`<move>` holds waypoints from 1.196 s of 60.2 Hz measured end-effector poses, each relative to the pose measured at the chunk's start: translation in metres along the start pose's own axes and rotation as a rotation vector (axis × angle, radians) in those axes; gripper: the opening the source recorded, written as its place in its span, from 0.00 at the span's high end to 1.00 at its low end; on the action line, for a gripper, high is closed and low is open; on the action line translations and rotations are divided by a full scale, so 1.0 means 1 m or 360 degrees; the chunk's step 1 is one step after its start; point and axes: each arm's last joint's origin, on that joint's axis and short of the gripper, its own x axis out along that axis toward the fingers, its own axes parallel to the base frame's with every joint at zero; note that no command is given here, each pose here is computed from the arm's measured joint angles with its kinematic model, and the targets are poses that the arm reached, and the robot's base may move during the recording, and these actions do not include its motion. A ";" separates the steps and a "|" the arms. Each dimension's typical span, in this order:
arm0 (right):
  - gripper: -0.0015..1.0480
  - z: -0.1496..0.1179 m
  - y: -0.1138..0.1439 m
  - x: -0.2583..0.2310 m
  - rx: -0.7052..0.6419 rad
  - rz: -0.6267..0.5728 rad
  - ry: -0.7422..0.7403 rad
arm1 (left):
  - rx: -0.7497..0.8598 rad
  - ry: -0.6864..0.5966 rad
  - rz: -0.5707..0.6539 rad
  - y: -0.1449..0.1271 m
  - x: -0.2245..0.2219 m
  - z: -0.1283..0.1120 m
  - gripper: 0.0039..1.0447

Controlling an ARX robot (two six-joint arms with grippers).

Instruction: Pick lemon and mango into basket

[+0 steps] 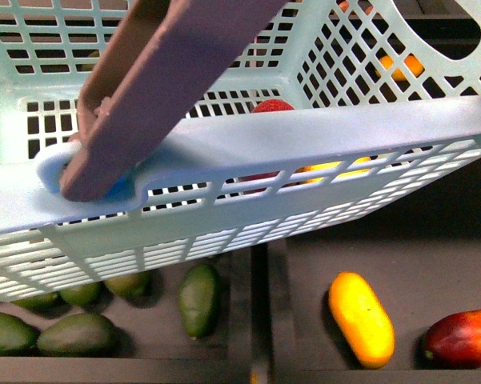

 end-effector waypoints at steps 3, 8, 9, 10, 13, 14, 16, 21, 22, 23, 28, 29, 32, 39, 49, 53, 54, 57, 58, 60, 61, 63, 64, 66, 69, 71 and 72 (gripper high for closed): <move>0.08 0.000 0.000 0.000 -0.0001 0.0001 -0.0002 | -0.0003 0.0010 -0.0006 0.000 0.000 0.000 0.95; 0.08 0.000 0.000 0.000 -0.0001 0.0001 -0.0001 | -0.0005 0.0011 -0.0007 0.000 0.000 0.000 0.95; 0.08 0.000 0.000 0.000 -0.0001 0.0000 -0.0001 | -0.0005 0.0011 -0.0007 0.000 0.000 0.000 0.95; 0.08 0.000 0.000 0.000 -0.0001 0.0001 0.0000 | -0.0005 0.0011 -0.0008 0.000 0.000 0.000 0.95; 0.08 0.000 0.000 0.000 0.0000 0.0001 0.0001 | -0.0003 0.0011 -0.0008 0.000 0.000 0.000 0.95; 0.08 0.000 0.000 0.000 -0.0001 0.0000 0.0001 | -0.0002 0.0009 -0.0007 0.000 0.000 0.000 0.95; 0.08 0.000 0.000 0.000 0.0000 0.0004 0.0001 | -0.0003 0.0010 -0.0006 0.000 0.000 0.000 0.95; 0.08 0.000 0.000 0.000 -0.0001 0.0001 -0.0001 | -0.0005 0.0009 -0.0006 0.000 0.000 0.000 0.95; 0.08 0.000 0.000 0.000 0.0000 0.0002 -0.0001 | -0.0003 0.0004 -0.0003 0.000 0.000 0.000 0.95; 0.08 0.000 0.000 0.000 -0.0001 0.0002 -0.0001 | -0.0003 0.0001 -0.0001 0.000 0.000 0.000 0.95; 0.08 0.000 0.000 0.000 -0.0001 0.0001 0.0001 | 0.0003 -0.0009 0.0006 0.000 0.000 0.000 0.95; 0.08 0.000 0.000 0.000 -0.0001 0.0001 -0.0001 | 0.0002 -0.0012 0.0007 0.001 0.000 0.001 0.95; 0.08 0.000 0.000 0.000 0.0000 0.0004 -0.0002 | -0.0002 -0.0012 0.0006 0.001 0.000 0.001 0.95; 0.08 0.000 0.000 0.000 -0.0001 0.0005 -0.0001 | 0.0000 -0.0016 0.0009 0.001 0.000 0.002 0.95; 0.08 0.000 0.000 0.000 -0.0001 0.0005 -0.0001 | -0.0002 0.0002 -0.0002 0.000 0.000 0.001 0.95; 0.08 0.000 0.000 0.000 -0.0001 0.0002 -0.0002 | -0.0007 0.0007 -0.0005 0.001 0.000 0.001 0.95; 0.08 0.000 0.000 0.000 -0.0001 0.0006 -0.0001 | -0.0008 0.0007 -0.0006 0.000 0.000 0.001 0.95; 0.08 0.000 0.000 0.000 -0.0001 0.0001 -0.0001 | -0.0008 0.0005 -0.0004 0.001 0.000 0.001 0.95; 0.08 0.000 0.000 0.000 0.0000 0.0002 -0.0001 | -0.0007 0.0004 -0.0004 0.001 0.000 0.001 0.95; 0.08 0.000 0.000 0.000 -0.0001 0.0000 -0.0001 | -0.0004 -0.0001 0.0000 0.001 0.000 0.001 0.95; 0.08 0.000 0.000 0.000 -0.0001 0.0001 -0.0002 | -0.0003 -0.0004 0.0002 0.001 0.000 0.001 0.95; 0.08 0.000 0.000 0.000 0.0000 0.0000 -0.0002 | -0.0002 -0.0004 0.0002 0.001 0.000 0.001 0.95; 0.08 0.000 0.000 0.000 -0.0001 0.0001 -0.0002 | -0.0002 -0.0004 0.0002 0.001 0.000 0.001 0.95; 0.08 0.000 0.000 0.000 -0.0001 0.0002 -0.0001 | 0.0000 -0.0004 0.0002 0.001 0.000 0.001 0.95; 0.08 0.000 0.000 0.000 -0.0001 0.0013 0.0000 | -0.0004 -0.0008 0.0004 0.001 -0.001 0.002 0.95; 0.08 0.000 0.000 0.000 -0.0001 0.0010 -0.0001 | -0.0010 -0.0019 0.0011 0.002 -0.001 0.003 0.95; 0.08 0.000 0.000 0.000 -0.0001 0.0013 -0.0001 | -0.0018 -0.0029 0.0018 0.003 -0.001 0.005 0.95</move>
